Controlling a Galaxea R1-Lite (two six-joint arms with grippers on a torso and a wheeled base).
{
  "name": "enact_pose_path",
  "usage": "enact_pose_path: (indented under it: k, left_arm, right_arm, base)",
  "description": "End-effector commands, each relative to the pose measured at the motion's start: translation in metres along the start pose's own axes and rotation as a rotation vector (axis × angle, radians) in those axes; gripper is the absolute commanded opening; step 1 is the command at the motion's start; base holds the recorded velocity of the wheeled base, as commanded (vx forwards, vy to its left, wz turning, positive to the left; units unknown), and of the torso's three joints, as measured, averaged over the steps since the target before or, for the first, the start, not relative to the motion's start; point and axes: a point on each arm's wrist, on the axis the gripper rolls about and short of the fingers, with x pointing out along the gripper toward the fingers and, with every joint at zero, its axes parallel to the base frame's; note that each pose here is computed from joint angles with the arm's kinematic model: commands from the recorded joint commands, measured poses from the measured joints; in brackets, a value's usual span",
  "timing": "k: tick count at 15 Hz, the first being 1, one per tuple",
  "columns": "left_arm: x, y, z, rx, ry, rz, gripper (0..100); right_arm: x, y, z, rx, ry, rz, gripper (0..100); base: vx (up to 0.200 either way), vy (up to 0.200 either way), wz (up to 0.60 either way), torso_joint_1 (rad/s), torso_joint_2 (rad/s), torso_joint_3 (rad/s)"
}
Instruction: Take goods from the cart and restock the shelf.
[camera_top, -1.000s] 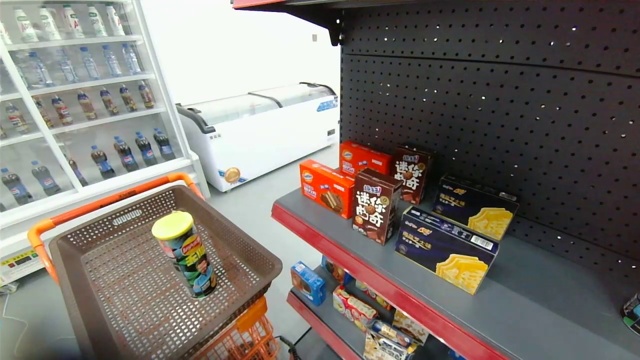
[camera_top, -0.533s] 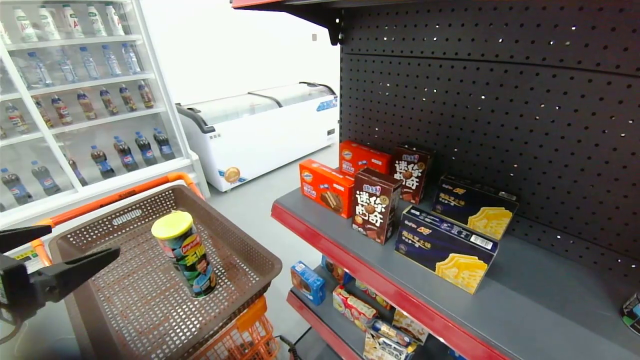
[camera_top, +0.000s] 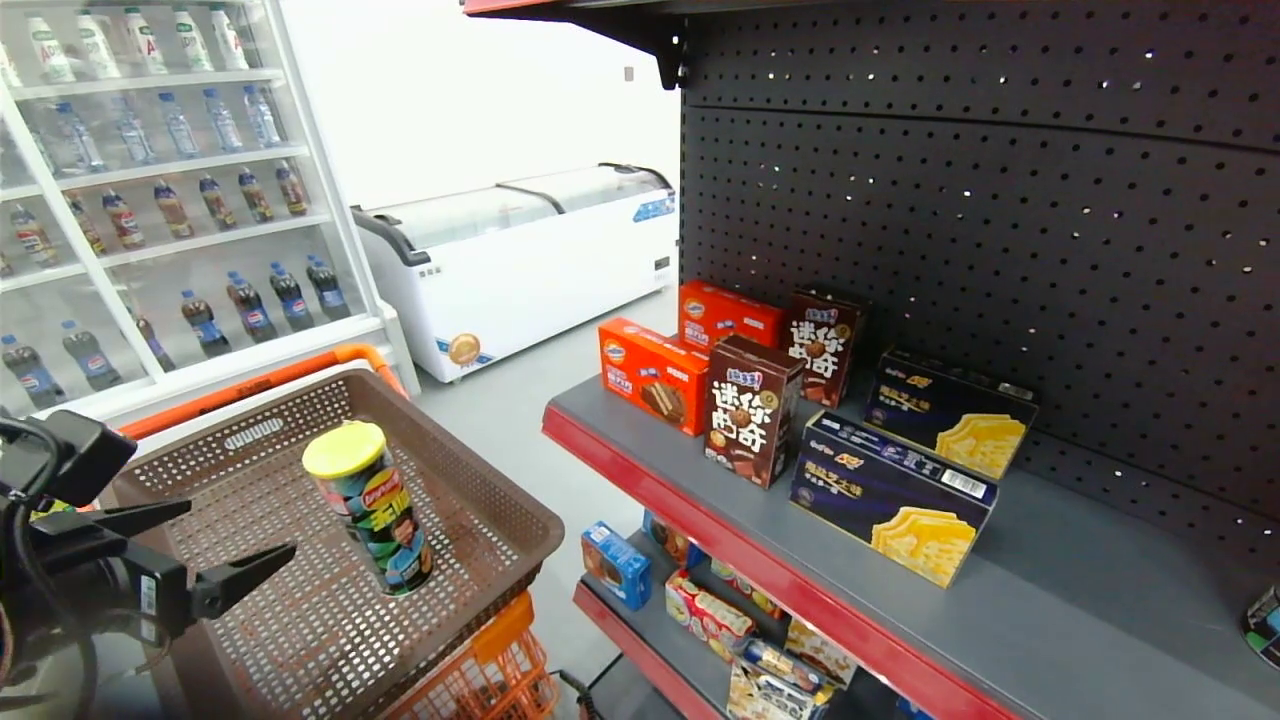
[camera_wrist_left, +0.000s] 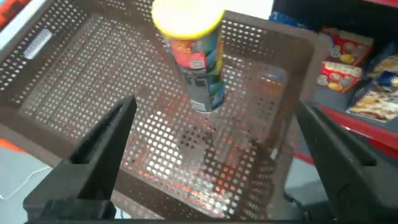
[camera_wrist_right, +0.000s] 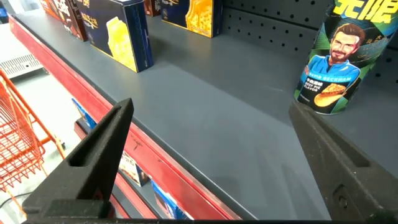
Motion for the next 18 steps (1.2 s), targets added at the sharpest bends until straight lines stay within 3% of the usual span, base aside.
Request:
enact_pose_path:
  k: [1, 8, 12, 18]
  left_arm:
    - [0.019, 0.005, -0.028, -0.056, 0.091, -0.011, 100]
    - [0.057, 0.024, -0.044, -0.062, 0.084, -0.004, 100]
    - [0.079, 0.028, -0.056, -0.067, 0.076, -0.062, 100]
    - [0.11, 0.034, -0.066, -0.04, 0.049, -0.073, 100]
  right_arm:
    - [0.0, 0.0, 0.0, 0.0, 0.001, 0.0, 100]
    - [0.0, 0.0, 0.0, 0.0, 0.001, 0.0, 100]
    - [0.0, 0.0, 0.0, 0.0, 0.001, 0.0, 100]
    - [0.0, 0.0, 0.0, 0.0, 0.001, 0.0, 100]
  base:
    - [0.0, 0.0, 0.0, 0.0, 0.0, 0.0]
    - [0.0, 0.0, 0.0, 0.0, 0.0, 0.0]
    - [0.0, 0.0, 0.0, 0.0, 0.0, 0.0]
    - [0.0, 0.0, 0.0, 0.0, 0.0, 0.0]
